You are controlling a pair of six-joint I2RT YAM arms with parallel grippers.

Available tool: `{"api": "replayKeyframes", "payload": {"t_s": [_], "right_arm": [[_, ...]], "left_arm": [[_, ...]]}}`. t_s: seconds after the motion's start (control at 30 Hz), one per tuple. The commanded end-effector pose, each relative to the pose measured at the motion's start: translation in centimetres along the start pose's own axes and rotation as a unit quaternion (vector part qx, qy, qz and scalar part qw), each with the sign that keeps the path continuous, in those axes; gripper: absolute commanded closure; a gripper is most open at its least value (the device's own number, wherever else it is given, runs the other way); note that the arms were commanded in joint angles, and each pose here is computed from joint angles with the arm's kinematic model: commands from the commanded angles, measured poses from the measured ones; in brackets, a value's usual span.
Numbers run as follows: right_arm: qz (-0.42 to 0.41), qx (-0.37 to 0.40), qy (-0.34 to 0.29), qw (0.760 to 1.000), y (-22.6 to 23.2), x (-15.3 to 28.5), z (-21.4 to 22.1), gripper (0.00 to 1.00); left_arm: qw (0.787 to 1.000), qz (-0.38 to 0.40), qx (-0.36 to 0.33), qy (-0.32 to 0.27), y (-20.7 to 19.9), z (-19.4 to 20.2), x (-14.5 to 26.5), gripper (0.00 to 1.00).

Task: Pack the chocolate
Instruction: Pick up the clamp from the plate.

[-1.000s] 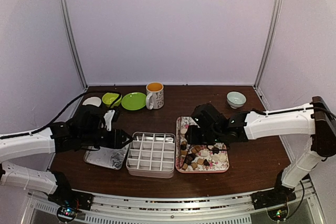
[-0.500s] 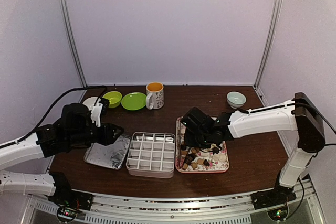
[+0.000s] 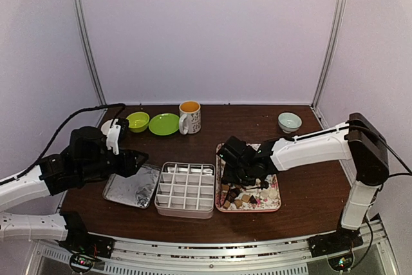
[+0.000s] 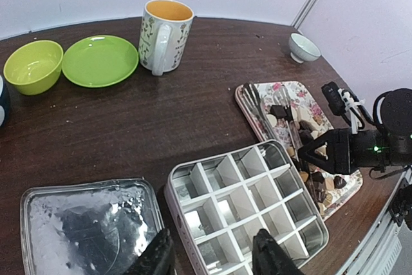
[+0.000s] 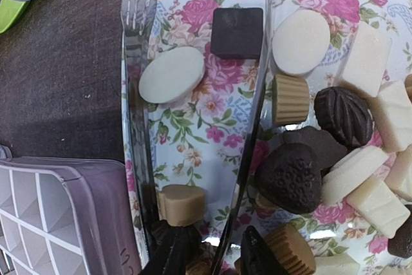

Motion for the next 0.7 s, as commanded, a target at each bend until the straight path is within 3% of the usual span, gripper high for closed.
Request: {"api": "replayKeyframes", "payload": {"t_s": [0.0, 0.67], "right_arm": [[0.012, -0.026, -0.023, 0.999, 0.4, -0.2, -1.2, 0.69], [0.063, -0.034, -0.031, 0.997, -0.3, -2.0, -1.2, 0.83]], "left_arm": [[1.0, -0.01, -0.007, -0.002, 0.5, 0.4, 0.1, 0.56], [1.0, -0.019, -0.012, -0.014, 0.9, 0.2, 0.8, 0.5]]}}
Point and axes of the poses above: each gripper's point midway between its finger pads, its own x axis back along the fingers, its own y axis along the line the jaws close on, z = x × y, the point moved 5 cm from there along x, back along the fingers, and after that the axes turned 5 degrees about x, right-handed, at the moved point
